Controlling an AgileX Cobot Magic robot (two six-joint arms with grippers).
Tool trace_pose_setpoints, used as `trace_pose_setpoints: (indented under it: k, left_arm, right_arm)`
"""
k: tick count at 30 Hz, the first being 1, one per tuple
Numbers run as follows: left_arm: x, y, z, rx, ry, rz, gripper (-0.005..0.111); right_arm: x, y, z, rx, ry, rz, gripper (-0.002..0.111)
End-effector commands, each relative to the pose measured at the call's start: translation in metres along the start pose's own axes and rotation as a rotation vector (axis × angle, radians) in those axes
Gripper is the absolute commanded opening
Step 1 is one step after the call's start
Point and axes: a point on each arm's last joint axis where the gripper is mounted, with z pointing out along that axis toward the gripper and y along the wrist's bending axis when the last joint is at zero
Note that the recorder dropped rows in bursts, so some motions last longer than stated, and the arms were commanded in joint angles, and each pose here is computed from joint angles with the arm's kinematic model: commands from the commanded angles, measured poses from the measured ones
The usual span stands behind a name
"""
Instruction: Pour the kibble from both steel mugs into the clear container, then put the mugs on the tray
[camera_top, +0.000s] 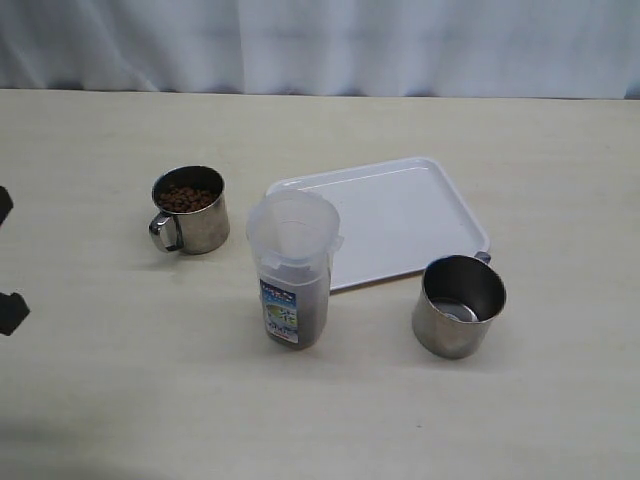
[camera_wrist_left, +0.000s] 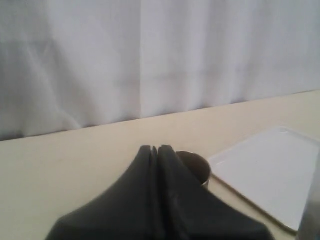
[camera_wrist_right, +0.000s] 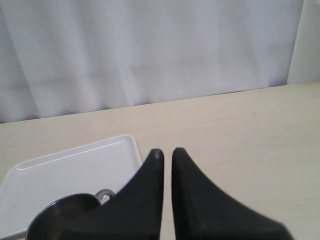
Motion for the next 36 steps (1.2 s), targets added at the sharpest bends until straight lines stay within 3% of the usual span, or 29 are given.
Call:
trace_pose_setpoints:
  k: [1,10,12,15,16,21,23,26,28,32,36]
  left_arm:
    - [0.015,0.007,0.026,0.028,0.074,-0.036,0.000]
    - [0.042,0.023,0.089,0.204,0.296,0.126,0.000]
    - [0.052,0.037,0.101,0.259,0.375,0.168,0.000]
    - [0.064,0.058,0.110,0.254,0.451,0.148,0.000]
    - [0.071,0.065,0.115,0.297,0.461,0.144,0.000]
    - [0.097,0.077,0.140,0.402,0.490,0.171,0.000]
    - [0.107,0.079,0.151,0.458,0.471,0.170,0.009]
    - [0.109,0.082,0.164,0.544,0.434,0.232,0.041]
    - [0.109,0.085,0.169,0.543,0.434,0.245,0.054]
    - [0.111,0.085,0.174,0.544,0.395,0.197,0.073]
    - [0.119,0.085,0.184,0.548,0.409,0.135,0.080]
  right_arm:
    - [0.002,-0.001,0.000,0.006,0.006,-0.006,0.004]
    - [0.002,-0.001,0.000,0.006,0.006,-0.006,0.004]
    - [0.002,-0.001,0.000,0.006,0.006,-0.006,0.004]
    - [0.002,-0.001,0.000,0.006,0.006,-0.006,0.004]
    - [0.002,-0.001,0.000,0.006,0.006,-0.006,0.004]
    - [0.002,-0.001,0.000,0.006,0.006,-0.006,0.004]
    - [0.002,-0.001,0.000,0.006,0.006,-0.006,0.004]
    - [0.002,-0.001,0.000,0.006,0.006,-0.006,0.004]
    - [0.002,-0.001,0.000,0.006,0.006,-0.006,0.004]
    - [0.002,-0.001,0.000,0.006,0.006,-0.006,0.004]
    - [0.002,-0.001,0.000,0.006,0.006,-0.006,0.004]
